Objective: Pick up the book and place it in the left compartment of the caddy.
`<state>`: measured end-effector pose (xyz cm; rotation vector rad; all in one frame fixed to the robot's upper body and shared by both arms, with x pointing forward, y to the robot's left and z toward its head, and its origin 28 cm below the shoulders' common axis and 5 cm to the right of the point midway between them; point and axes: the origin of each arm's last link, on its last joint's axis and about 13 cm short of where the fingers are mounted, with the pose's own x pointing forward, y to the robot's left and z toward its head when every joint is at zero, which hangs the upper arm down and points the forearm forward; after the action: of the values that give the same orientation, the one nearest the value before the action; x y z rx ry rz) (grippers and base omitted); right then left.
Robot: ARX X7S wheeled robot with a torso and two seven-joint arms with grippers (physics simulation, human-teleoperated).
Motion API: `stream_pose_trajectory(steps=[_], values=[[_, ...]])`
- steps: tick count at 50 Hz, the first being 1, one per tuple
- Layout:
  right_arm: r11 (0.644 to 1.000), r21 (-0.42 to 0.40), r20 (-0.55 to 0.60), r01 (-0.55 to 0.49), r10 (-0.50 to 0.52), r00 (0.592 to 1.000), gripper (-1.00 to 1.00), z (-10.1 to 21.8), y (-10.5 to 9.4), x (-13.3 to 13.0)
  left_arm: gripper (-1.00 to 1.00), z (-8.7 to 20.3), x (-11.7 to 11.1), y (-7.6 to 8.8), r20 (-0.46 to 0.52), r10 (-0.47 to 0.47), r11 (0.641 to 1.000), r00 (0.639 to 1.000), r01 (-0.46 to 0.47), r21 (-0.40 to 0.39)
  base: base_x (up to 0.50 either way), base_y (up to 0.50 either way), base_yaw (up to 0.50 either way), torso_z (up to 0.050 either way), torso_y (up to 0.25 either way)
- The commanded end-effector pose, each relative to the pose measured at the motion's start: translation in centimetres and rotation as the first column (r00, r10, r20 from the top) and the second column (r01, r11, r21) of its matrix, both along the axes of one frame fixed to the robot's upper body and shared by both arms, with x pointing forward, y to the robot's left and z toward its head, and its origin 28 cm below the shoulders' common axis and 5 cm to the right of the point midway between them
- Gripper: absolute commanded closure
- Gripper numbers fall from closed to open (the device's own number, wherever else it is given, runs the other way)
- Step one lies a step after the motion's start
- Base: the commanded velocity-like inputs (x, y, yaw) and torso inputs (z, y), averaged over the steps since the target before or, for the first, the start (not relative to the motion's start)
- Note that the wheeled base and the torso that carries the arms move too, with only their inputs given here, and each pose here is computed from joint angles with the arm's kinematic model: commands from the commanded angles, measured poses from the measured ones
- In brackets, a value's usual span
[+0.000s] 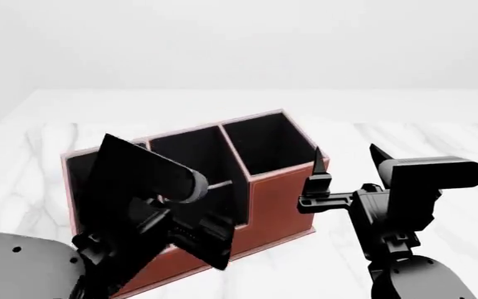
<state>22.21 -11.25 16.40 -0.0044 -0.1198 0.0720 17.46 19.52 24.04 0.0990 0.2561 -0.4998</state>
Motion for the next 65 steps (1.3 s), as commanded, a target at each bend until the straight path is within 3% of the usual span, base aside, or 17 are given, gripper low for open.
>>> stream_pose_trajectory(steps=[1,9,10,11,13,18,19,36,50,65], values=[[1.0,-0.006,-0.013,0.004,-0.004,1.0,-1.0,-0.1,0.0,0.3,-1.0,3.6,-2.9,0.4,-0.39,-0.084,0.977,0.917,0.153,0.149,0.0,0.0,0.0,0.0,0.0],[1.0,-0.007,-0.01,0.003,-0.003,1.0,-1.0,0.2,0.1,0.3,-1.0,3.6,-3.3,-0.5,-0.451,-0.098,0.96,0.887,0.204,0.193,0.0,0.0,0.0,0.0,0.0],[1.0,-0.008,-0.01,0.003,-0.003,1.0,-1.0,0.2,0.1,0.3,-1.0,3.6,-3.5,-0.7,-0.473,-0.111,0.956,0.874,0.224,0.19,0.0,0.0,0.0,0.0,0.0],[1.0,-0.01,-0.013,0.001,-0.001,1.0,-1.0,0.1,0.2,0.3,-1.0,3.5,-3.7,-0.9,-0.536,-0.115,0.947,0.837,0.255,0.195,0.0,0.0,0.0,0.0,0.0],[1.0,-0.012,-0.013,0.001,-0.001,1.0,-1.0,0.1,0.2,0.3,-1.0,3.7,-3.9,-1.0,-0.569,-0.14,0.932,0.811,0.302,0.201,0.0,0.0,0.0,0.0,0.0],[1.0,-0.01,-0.017,0.004,-0.004,1.0,-1.0,0.0,0.1,0.4,-1.0,3.5,-4.1,-1.1,-0.591,-0.148,0.9,0.793,0.356,0.252,0.0,0.0,0.0,0.0,0.0],[1.0,-0.012,-0.028,-0.002,0.001,1.0,-1.0,-0.4,0.1,0.6,-1.0,1.7,-4.0,-1.8,-0.631,-0.153,0.862,0.76,0.416,0.291,0.0,0.0,0.0,0.0,0.0],[1.0,-0.013,-0.028,-0.004,0.003,1.0,-1.0,-0.4,0.1,0.5,-1.0,1.4,-4.0,-1.9,-0.638,-0.154,0.851,0.754,0.429,0.302,0.0,0.0,0.0,0.0,0.0],[1.0,-0.013,-0.029,-0.006,0.006,1.0,-1.0,-0.4,0.2,0.6,-1.0,0.4,-4.7,-3.1,-0.672,-0.231,0.826,0.703,0.507,0.247,0.0,0.0,0.0,0.0,0.0],[1.0,-0.01,-0.032,-0.011,0.01,0.999,-1.0,-0.6,0.2,0.6,-1.0,-0.7,-4.2,-4.2,-0.683,-0.248,0.832,0.687,0.512,0.213,0.0,0.0,0.0,0.0,0.0]])
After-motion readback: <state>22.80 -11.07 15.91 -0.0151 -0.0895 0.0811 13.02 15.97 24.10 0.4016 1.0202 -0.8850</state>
